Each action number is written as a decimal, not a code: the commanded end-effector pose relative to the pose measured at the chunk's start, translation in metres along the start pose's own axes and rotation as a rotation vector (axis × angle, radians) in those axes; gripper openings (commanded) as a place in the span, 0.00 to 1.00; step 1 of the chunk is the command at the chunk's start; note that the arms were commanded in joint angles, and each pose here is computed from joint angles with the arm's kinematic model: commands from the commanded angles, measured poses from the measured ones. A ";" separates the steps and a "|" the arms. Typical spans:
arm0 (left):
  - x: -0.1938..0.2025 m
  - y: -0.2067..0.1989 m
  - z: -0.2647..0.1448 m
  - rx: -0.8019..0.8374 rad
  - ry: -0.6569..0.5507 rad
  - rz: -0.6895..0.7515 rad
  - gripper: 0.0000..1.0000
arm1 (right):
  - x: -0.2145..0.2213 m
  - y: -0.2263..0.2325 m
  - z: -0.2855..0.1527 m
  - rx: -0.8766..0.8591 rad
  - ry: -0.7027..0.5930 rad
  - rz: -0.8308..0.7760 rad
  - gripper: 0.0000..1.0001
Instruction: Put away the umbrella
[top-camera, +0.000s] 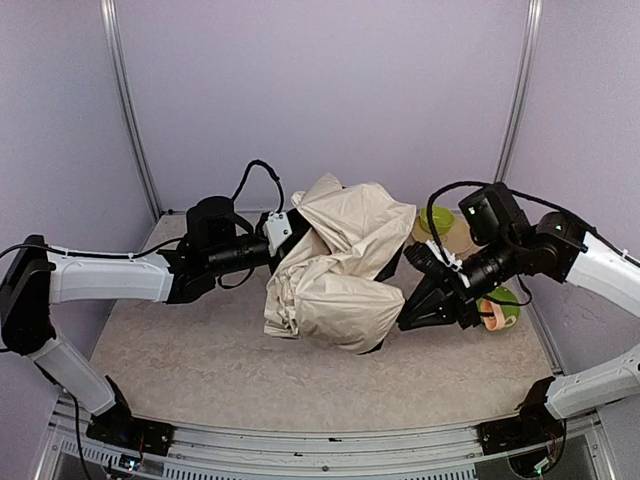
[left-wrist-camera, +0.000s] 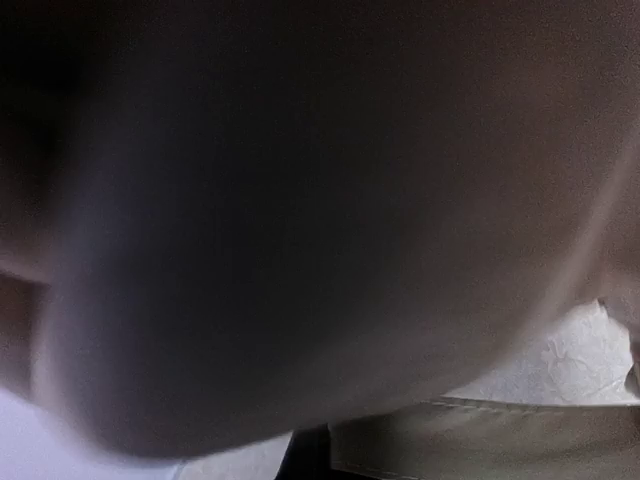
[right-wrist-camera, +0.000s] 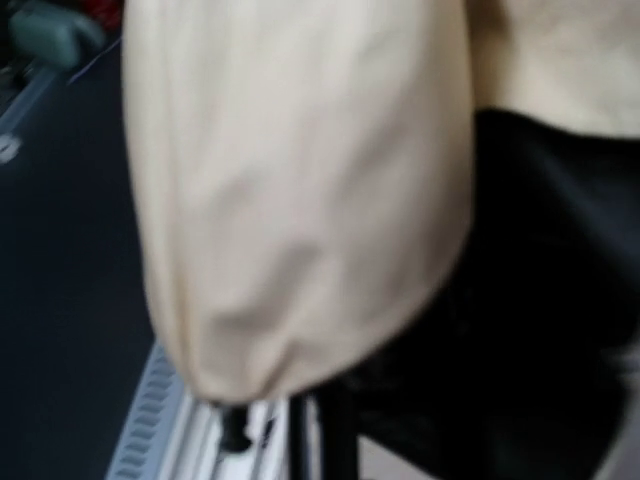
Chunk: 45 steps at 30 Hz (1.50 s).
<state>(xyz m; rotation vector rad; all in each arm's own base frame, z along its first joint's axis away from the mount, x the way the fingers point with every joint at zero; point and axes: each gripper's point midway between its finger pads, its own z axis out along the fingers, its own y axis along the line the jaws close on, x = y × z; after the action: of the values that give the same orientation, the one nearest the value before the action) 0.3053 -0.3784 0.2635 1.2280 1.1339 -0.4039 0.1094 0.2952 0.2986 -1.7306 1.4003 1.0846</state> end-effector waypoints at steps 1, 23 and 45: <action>-0.036 0.013 0.010 0.023 -0.111 0.137 0.00 | 0.043 0.026 0.026 -0.167 0.043 0.132 0.00; -0.010 -0.059 -0.028 0.079 0.002 0.084 0.00 | 0.198 -0.031 0.127 -0.217 0.264 0.820 0.00; 0.126 -0.069 0.051 0.018 0.225 0.007 0.03 | 0.261 -0.041 0.143 -0.204 0.476 0.870 0.00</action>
<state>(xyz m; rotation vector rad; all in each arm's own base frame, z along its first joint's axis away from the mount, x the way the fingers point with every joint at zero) 0.3092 -0.3902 0.0955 1.3652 1.4164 -0.2881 0.1548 0.3335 0.0221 -1.5450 2.4081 1.4048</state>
